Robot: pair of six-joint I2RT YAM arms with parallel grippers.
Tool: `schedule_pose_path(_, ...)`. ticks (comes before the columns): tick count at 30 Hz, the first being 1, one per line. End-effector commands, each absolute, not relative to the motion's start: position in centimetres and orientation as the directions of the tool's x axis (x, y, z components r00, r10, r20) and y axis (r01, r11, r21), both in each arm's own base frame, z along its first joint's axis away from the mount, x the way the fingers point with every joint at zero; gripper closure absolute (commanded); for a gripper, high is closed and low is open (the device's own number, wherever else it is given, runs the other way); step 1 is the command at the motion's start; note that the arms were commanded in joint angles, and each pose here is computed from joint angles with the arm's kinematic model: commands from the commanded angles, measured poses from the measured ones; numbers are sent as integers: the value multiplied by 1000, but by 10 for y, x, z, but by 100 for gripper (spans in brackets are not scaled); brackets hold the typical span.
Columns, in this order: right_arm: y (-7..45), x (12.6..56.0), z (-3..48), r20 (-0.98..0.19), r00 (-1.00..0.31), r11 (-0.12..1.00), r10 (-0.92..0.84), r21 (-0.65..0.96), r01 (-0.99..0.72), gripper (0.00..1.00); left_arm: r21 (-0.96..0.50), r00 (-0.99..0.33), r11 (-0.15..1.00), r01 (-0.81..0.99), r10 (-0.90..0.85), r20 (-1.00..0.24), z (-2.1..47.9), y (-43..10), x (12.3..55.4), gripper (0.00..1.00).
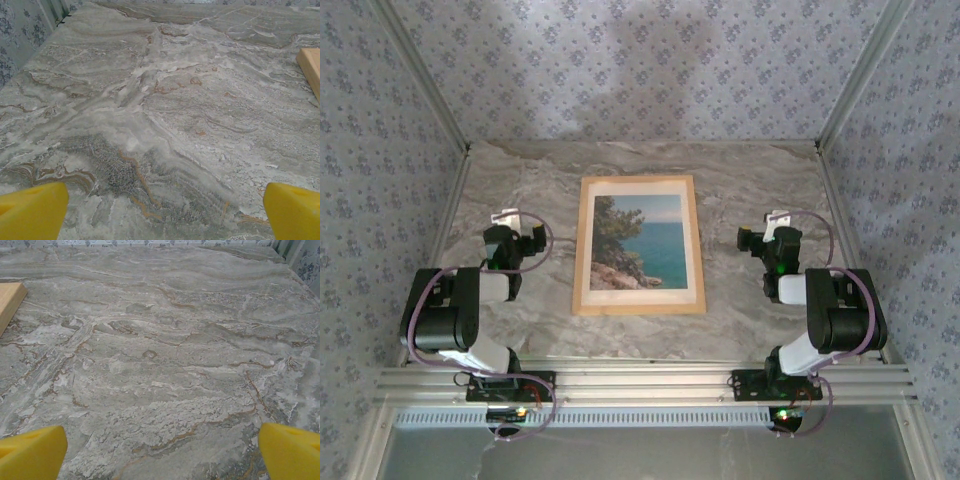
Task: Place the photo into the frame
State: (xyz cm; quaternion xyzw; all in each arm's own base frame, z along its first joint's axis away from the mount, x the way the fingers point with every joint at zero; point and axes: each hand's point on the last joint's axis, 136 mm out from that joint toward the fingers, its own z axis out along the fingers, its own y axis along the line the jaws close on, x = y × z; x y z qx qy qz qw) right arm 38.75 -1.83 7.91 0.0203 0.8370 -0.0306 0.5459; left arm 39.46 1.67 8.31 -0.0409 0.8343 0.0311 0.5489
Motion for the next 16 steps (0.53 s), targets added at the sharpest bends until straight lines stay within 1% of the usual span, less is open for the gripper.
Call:
schedule_pose_path(1, -18, 391, 85, -926, -378, 998, -12, -36, 57, 0, 8, -370, 996, -89, -26, -929, 89, 16, 397, 0)
schedule_pose_path(16, -18, 391, 86, -926, -377, 998, -12, -37, 57, 0, 6, -371, 998, -69, -20, -928, 89, 13, 397, 0)
